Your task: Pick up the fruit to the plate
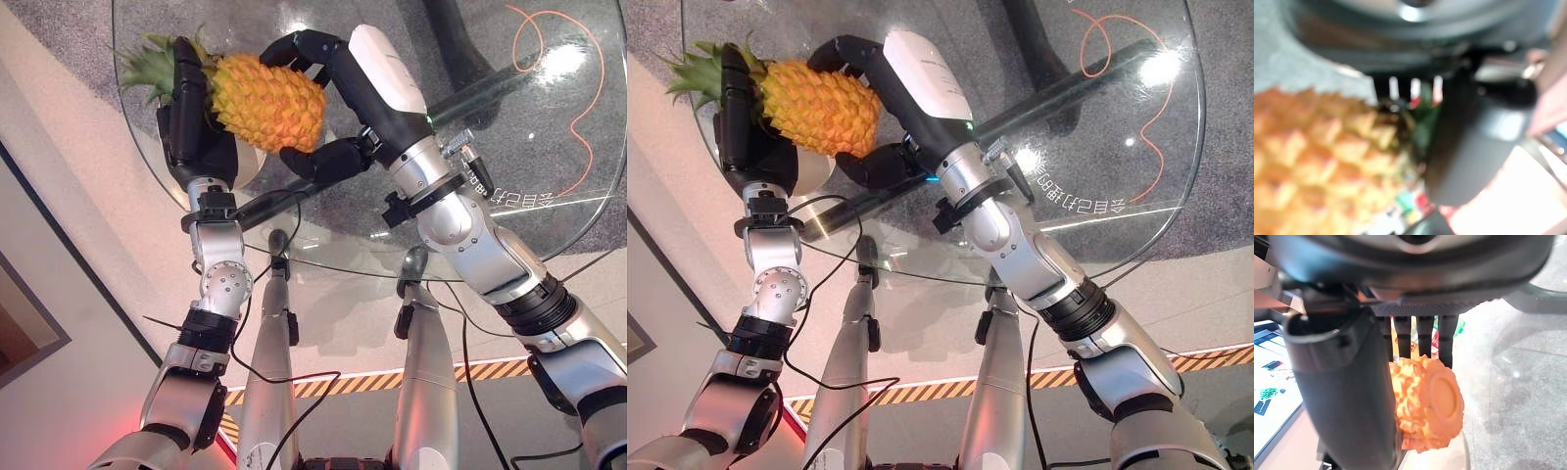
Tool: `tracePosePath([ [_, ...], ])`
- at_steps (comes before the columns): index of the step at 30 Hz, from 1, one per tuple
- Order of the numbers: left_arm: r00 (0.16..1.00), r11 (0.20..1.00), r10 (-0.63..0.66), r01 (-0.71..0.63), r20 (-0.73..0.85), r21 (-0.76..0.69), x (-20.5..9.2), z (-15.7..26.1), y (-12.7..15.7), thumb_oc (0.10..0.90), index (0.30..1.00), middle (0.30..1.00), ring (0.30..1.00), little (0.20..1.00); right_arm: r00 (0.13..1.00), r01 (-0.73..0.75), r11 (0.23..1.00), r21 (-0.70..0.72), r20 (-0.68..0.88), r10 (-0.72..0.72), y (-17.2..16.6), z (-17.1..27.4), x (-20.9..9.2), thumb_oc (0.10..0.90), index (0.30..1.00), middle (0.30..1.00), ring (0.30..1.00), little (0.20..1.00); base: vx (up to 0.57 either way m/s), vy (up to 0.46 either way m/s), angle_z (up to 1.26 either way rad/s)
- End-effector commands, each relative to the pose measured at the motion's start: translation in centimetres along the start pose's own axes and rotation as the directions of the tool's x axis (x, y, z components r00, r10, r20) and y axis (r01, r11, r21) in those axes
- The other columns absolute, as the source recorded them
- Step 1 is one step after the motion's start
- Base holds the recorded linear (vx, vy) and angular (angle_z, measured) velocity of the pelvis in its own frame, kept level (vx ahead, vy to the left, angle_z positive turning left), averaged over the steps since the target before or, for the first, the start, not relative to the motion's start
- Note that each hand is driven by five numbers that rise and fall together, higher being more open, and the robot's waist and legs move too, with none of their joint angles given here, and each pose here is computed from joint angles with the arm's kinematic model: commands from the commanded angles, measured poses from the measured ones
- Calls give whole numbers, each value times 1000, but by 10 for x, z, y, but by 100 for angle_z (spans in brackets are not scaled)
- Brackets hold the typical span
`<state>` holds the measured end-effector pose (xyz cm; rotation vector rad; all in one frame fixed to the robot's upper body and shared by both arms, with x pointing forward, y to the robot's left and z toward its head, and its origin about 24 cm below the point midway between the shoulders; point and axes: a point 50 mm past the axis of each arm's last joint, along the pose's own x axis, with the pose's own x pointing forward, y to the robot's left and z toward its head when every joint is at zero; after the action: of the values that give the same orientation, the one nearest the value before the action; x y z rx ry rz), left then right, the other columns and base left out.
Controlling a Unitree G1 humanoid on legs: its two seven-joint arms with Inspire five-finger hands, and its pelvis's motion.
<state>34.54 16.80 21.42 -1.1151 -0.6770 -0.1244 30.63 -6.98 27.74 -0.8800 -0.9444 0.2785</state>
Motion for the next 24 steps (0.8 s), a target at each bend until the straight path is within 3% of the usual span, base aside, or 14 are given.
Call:
tracePosePath([
  [1, 893, 898, -436, 439, 109, -6, 16, 8, -88, 100, 300, 300, 300, 200, 943, 134, 990, 45, 300, -142, -25, 61, 19, 435, 587, 587, 587, 535, 0, 0, 0],
  [2, 893, 898, -436, 440, 113, -6, 16, 9, -88, 100, 300, 300, 300, 200, 945, 141, 989, 51, 291, -149, -26, 60, 19, 800, 900, 900, 900, 900, 0, 0, 0],
  [24, 896, 914, -403, 403, 188, 36, 17, 16, -88, 100, 300, 300, 300, 200, 942, 239, 967, 92, 221, -254, -30, 51, 18, 800, 900, 900, 900, 900, 0, 0, 0],
])
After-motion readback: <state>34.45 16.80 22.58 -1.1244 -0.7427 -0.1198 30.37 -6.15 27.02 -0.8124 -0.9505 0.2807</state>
